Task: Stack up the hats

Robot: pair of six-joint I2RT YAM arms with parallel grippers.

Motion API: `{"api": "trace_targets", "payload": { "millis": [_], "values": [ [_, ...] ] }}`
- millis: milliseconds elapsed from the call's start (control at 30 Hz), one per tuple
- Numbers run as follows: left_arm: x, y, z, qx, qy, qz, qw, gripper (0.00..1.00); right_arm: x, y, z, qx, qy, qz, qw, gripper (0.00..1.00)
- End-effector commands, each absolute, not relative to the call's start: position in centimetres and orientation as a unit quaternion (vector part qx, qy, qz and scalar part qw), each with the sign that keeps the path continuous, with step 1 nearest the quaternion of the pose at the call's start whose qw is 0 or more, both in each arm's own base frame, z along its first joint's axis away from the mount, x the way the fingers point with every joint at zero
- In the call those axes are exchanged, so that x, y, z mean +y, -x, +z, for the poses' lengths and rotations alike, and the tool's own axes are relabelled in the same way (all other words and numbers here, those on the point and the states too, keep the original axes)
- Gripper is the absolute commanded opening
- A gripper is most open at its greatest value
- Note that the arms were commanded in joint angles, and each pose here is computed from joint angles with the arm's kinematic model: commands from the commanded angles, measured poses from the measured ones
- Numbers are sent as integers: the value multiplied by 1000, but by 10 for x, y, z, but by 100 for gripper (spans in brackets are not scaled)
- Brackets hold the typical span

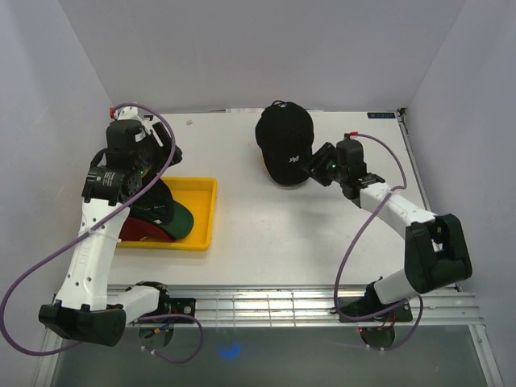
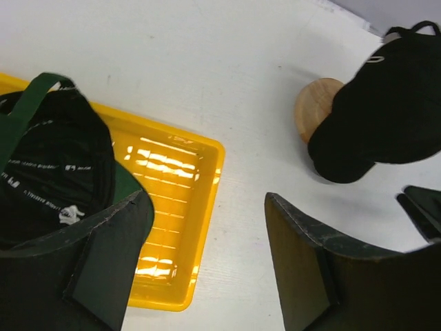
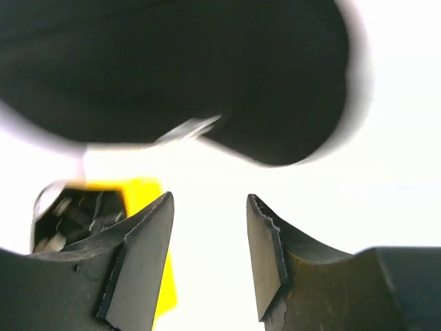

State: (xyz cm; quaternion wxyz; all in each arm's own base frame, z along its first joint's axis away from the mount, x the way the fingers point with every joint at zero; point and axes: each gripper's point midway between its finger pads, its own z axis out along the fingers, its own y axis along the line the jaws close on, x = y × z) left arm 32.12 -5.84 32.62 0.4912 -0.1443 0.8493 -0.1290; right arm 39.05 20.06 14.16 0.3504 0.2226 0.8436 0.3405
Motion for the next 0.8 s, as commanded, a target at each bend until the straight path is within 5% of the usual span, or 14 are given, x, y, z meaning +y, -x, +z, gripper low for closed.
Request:
{"api": "trace_targets", "payload": {
  "millis": [0,267,767],
  "values": [
    [-28,-306,309,851,200,-58,482,79,239,-358,183,830,-109,403,370,52],
    [-16,-284,286,849,266,-43,454,80,396,-280,228,766,246,470,363,50],
    [17,-225,211,835,398,35,379,61,541,-177,175,687,464,459,319,48]
  ]
}}
